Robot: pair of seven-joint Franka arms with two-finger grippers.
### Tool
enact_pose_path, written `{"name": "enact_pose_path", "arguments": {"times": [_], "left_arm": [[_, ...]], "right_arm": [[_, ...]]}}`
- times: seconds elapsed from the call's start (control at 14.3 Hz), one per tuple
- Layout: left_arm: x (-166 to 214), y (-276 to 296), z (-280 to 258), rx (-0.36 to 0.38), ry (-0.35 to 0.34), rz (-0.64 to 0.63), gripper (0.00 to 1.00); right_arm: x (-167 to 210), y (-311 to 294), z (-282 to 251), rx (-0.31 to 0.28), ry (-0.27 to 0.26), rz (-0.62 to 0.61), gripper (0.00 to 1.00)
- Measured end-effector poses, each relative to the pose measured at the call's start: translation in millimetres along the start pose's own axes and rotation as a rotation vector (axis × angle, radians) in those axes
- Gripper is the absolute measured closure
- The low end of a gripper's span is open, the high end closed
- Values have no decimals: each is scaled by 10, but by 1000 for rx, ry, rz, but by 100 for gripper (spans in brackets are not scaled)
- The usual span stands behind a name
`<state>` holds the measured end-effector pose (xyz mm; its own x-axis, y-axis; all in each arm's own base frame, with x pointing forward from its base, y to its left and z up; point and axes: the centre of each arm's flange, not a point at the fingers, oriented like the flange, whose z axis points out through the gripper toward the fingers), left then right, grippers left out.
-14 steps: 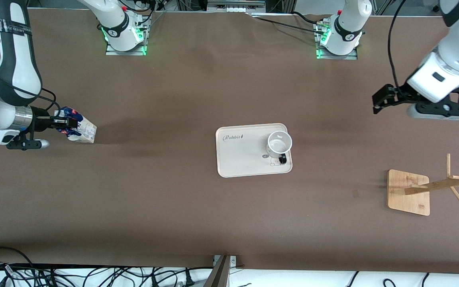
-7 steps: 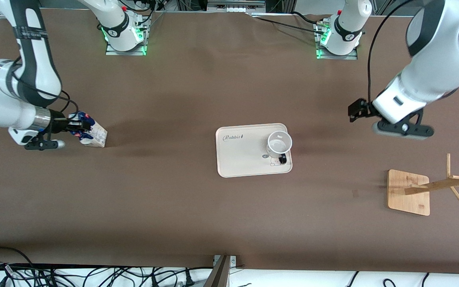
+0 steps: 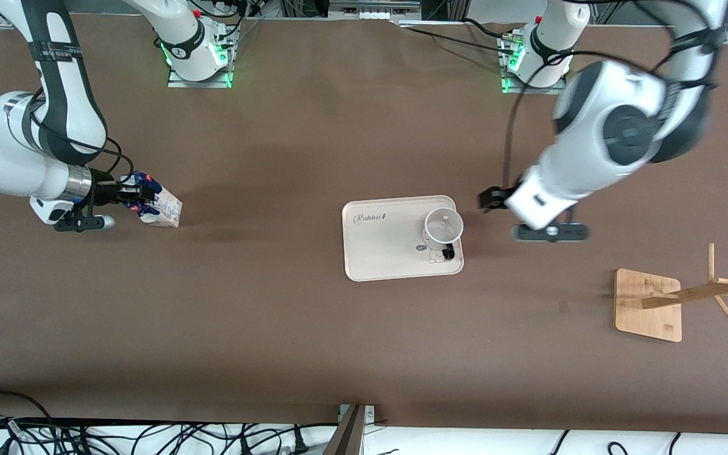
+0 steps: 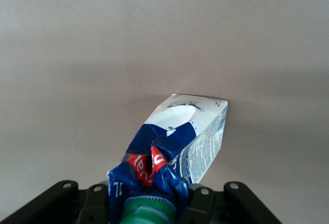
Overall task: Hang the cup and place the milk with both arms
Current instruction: 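Lower the milk carton with the right gripper while the left gripper reaches the mug, then release the milk carton with the right gripper while the left gripper grasps the mug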
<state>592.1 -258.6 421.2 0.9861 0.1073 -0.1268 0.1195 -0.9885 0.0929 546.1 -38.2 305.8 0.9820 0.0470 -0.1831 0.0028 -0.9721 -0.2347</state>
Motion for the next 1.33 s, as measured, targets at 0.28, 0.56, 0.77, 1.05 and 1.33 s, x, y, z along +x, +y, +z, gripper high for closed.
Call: {"name": "enact_pose_path", "arguments": {"times": [0.28,0.56,0.77,1.05,1.33], "left_arm": [[-28,573,684,-38,19,-94,0],[52,709,1102,-59,46,-98,0],[81,762,1366,-54,60,-115,0],[77,786,1702,-1,67,-83,0],[78,788,1870,3,56,-90,7]], "right_arm": [[12,-1,-22,4,13,-1,70],[17,-8,-66,8,26,-1,31],[18,-7,-67,8,26,-1,18],[46,-11,-140,7,40,-4,0],[124,-53,-576,25,50,-18,0]]}}
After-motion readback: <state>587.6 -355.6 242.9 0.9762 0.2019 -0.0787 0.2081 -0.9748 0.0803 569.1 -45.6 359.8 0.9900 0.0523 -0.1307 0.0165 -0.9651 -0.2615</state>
